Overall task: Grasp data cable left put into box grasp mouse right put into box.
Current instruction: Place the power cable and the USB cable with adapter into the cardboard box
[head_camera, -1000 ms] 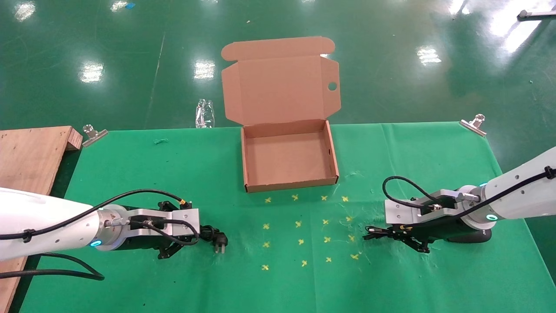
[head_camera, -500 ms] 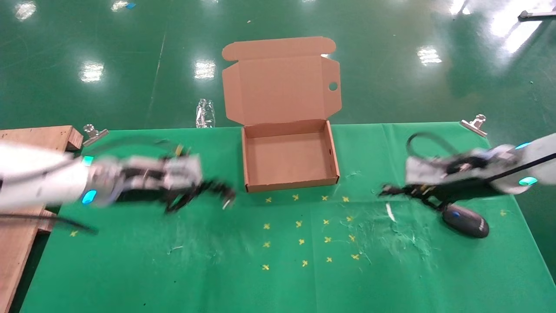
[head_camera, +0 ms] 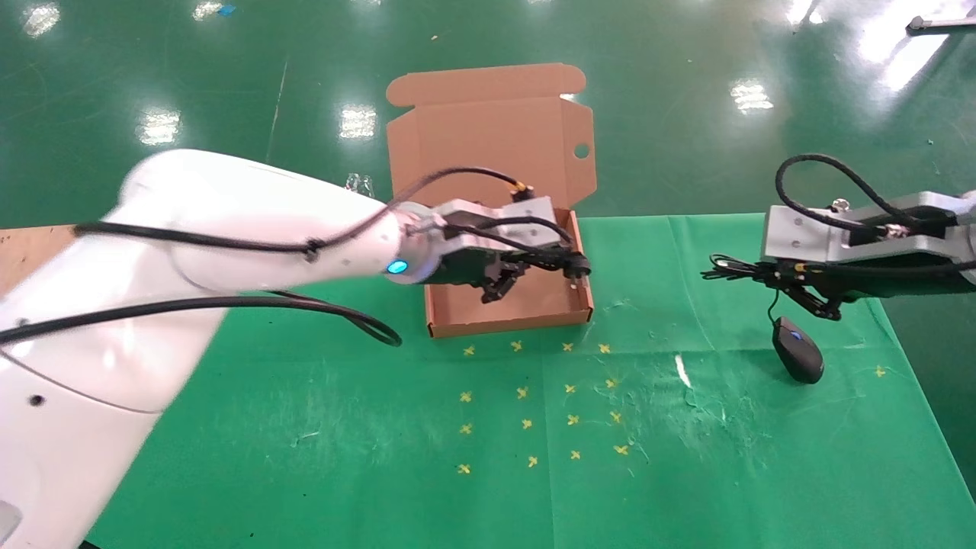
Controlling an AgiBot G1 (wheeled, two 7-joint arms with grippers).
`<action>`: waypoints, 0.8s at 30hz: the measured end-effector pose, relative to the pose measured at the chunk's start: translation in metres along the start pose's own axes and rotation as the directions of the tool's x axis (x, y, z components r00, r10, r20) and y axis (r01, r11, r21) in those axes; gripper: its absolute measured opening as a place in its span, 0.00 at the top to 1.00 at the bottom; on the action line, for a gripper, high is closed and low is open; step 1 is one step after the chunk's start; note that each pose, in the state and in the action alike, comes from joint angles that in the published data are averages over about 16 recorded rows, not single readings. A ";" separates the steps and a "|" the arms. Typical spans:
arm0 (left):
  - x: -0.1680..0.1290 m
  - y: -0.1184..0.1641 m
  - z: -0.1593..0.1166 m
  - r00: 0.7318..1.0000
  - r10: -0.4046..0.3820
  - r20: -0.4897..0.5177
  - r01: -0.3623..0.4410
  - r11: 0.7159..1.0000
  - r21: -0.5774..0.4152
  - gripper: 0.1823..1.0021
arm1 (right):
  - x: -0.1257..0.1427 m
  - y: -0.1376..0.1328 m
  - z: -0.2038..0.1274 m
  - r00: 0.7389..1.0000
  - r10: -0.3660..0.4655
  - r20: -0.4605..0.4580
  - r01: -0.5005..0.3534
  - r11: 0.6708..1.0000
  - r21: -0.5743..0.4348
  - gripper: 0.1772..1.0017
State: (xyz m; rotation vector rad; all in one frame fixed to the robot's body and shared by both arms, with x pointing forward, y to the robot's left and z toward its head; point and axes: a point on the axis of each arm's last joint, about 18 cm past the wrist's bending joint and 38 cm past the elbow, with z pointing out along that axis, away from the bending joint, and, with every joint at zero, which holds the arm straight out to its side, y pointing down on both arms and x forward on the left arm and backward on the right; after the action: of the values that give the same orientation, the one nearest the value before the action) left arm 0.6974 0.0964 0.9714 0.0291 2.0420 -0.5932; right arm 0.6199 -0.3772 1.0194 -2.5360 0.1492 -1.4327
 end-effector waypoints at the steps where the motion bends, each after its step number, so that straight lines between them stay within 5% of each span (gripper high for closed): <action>1: 0.001 -0.004 0.004 1.000 0.006 0.006 -0.006 1.000 -0.001 0.84 | -0.001 0.000 -0.003 1.000 0.000 -0.004 0.000 1.000 -0.002 0.94; 15: 0.017 -0.022 0.025 0.997 0.058 0.041 -0.057 0.998 -0.025 0.83 | 0.017 -0.010 -0.038 0.996 -0.013 -0.088 0.017 0.999 0.039 0.94; 24: -0.010 0.008 0.014 0.994 -0.015 0.105 0.022 0.998 -0.062 0.75 | 0.036 -0.052 -0.040 0.988 -0.079 -0.136 0.102 0.980 0.169 0.94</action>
State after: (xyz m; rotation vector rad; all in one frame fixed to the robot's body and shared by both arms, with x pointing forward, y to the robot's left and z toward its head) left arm 0.7158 0.0996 0.9714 -0.0573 1.9602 -0.5309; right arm 0.6032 -0.3399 1.0815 -2.3369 -0.0708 -1.5693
